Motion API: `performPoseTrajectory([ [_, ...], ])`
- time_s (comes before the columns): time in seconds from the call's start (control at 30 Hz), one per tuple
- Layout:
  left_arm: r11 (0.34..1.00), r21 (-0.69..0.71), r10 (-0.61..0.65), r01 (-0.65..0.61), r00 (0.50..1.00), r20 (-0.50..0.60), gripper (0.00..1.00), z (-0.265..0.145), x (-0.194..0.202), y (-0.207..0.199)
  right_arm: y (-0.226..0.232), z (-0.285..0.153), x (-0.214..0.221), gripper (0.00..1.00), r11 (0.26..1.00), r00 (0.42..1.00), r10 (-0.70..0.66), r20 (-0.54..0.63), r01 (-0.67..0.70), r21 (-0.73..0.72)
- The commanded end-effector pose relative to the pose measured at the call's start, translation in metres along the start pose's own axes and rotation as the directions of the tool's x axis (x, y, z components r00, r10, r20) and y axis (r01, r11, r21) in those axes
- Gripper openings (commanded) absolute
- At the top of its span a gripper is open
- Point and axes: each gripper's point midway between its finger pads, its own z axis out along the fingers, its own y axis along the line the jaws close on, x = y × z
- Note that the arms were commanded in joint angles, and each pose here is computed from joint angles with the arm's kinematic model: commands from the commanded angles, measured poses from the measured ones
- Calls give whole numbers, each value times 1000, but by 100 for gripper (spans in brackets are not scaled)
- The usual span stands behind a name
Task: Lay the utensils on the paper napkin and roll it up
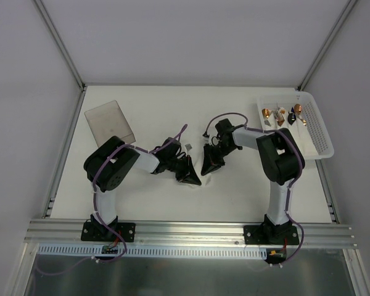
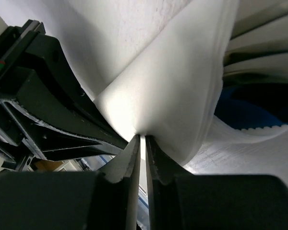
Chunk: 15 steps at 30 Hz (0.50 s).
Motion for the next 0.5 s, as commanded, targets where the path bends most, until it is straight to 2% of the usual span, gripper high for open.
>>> performPoseTrajectory([
  [0.0, 955, -273, -104, 121, 992, 75, 0, 7, 8, 82, -31, 8, -2, 11, 987, 1000, 19, -9, -17, 162],
  [0.13, 953, -266, -123, 142, 989, 88, 0, 6, 8, 82, -44, 8, -7, 11, 974, 999, 25, -22, -20, 224],
  [0.27, 944, -276, -160, 179, 983, 88, 0, 8, 11, 88, -48, 0, -24, 11, 963, 1000, -26, -15, 29, 269],
  [0.33, 940, -272, -189, 207, 978, 90, 0, 10, 12, 90, -44, -3, -27, 13, 967, 999, -35, -16, 38, 250],
  [0.47, 935, -262, -221, 238, 971, 92, 0, 14, 12, 92, -26, -28, -42, 20, 978, 997, -57, 57, 44, 203],
])
